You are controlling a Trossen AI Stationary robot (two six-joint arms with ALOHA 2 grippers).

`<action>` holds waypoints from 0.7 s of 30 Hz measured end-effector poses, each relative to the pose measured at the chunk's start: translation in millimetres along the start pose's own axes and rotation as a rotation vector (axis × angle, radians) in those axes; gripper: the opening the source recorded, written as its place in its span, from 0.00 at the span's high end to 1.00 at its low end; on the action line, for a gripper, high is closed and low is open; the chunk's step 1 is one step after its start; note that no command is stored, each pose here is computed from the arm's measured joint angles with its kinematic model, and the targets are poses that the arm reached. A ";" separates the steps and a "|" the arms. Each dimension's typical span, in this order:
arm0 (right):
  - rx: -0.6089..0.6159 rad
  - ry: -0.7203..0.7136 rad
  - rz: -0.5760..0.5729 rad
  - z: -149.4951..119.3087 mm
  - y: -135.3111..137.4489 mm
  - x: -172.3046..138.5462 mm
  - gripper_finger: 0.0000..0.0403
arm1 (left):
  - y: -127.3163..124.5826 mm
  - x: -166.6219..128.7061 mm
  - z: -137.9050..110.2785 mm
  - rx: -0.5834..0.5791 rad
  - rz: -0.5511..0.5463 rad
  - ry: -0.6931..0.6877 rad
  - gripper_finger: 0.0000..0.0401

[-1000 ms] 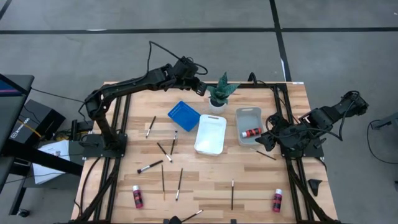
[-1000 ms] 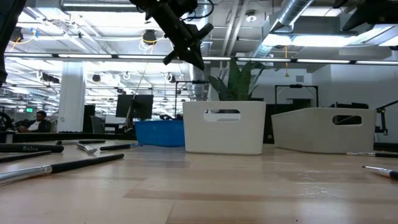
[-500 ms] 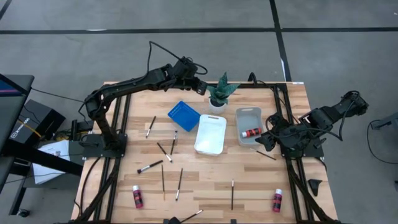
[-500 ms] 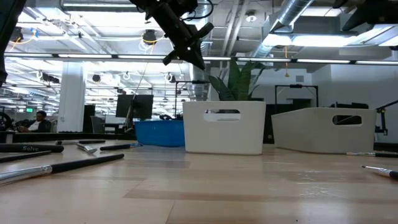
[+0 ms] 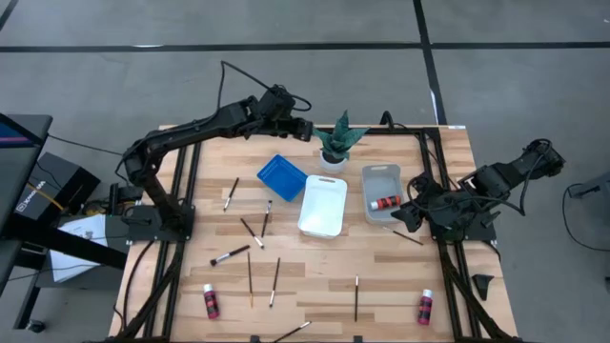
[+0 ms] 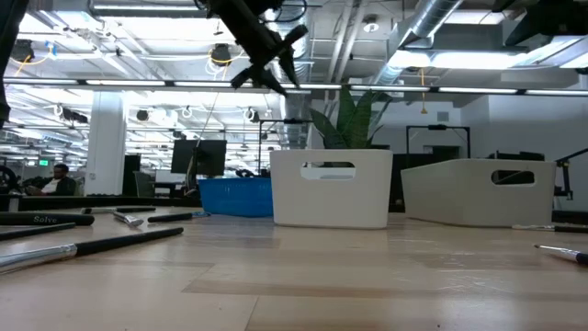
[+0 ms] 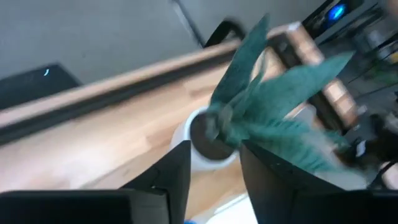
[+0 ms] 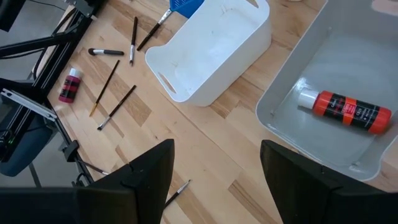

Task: Pick & Place Paint Supplies
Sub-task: Adjust the white potted plant

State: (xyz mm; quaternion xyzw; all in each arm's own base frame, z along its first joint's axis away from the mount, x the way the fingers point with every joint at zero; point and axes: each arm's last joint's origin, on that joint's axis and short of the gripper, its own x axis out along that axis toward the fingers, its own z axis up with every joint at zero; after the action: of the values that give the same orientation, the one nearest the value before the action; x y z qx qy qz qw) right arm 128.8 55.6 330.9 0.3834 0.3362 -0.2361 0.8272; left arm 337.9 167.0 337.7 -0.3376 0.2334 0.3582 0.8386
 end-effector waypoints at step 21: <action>-0.024 0.002 0.000 -0.3 0.0 0.1 0.42 | -3.4 40.3 -7.9 -0.036 -0.028 0.012 0.67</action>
State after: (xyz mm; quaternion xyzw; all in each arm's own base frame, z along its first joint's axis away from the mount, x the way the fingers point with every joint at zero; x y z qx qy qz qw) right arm 128.7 55.8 330.7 0.3734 0.3400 -0.2318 0.8314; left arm 364.9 177.3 308.3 -0.3579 0.2273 0.3487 0.8358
